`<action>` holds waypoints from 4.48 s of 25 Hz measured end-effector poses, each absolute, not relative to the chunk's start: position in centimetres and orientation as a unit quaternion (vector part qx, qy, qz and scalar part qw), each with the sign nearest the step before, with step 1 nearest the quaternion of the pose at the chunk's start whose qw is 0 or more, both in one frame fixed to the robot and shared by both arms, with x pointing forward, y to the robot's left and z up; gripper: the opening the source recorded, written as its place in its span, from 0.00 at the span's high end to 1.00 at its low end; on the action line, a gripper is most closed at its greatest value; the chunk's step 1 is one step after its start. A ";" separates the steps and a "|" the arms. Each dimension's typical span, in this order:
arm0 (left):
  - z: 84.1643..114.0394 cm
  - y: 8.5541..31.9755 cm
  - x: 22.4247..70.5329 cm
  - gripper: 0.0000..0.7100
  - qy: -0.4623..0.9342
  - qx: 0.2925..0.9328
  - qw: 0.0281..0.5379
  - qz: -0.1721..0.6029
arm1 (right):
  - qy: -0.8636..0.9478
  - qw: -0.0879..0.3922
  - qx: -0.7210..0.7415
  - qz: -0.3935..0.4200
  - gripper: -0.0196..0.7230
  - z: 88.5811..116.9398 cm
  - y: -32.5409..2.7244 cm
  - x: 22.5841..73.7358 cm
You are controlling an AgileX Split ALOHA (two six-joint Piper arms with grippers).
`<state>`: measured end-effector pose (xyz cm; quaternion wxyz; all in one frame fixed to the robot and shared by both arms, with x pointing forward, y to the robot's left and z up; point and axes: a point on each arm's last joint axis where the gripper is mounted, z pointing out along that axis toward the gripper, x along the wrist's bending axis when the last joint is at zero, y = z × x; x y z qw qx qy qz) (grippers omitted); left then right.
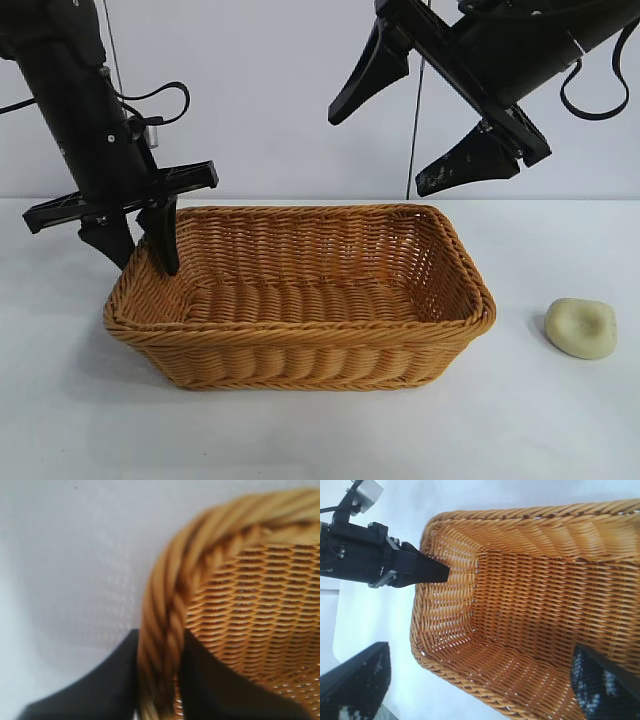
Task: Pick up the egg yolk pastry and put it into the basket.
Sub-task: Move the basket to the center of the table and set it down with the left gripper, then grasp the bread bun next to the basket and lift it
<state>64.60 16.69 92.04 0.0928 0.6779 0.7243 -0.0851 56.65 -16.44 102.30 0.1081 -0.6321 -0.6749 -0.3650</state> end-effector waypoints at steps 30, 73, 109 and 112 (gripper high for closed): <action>103.5 28.5 65.3 0.08 0.709 0.698 0.067 0.074 | -0.675 0.108 -0.632 -0.365 0.04 102.3 -16.4 56.6; 104.8 30.1 27.2 0.09 0.647 0.648 0.293 0.274 | -0.675 0.109 -0.632 -0.365 0.04 102.3 -16.4 56.6; 105.2 30.3 23.2 0.09 0.605 0.604 0.376 0.358 | -0.660 -0.033 -0.742 -0.116 0.04 99.6 -28.8 59.5; 105.2 30.3 23.2 0.09 0.605 0.604 0.376 0.358 | -0.657 -0.013 -0.748 -0.091 0.04 97.1 -29.2 60.1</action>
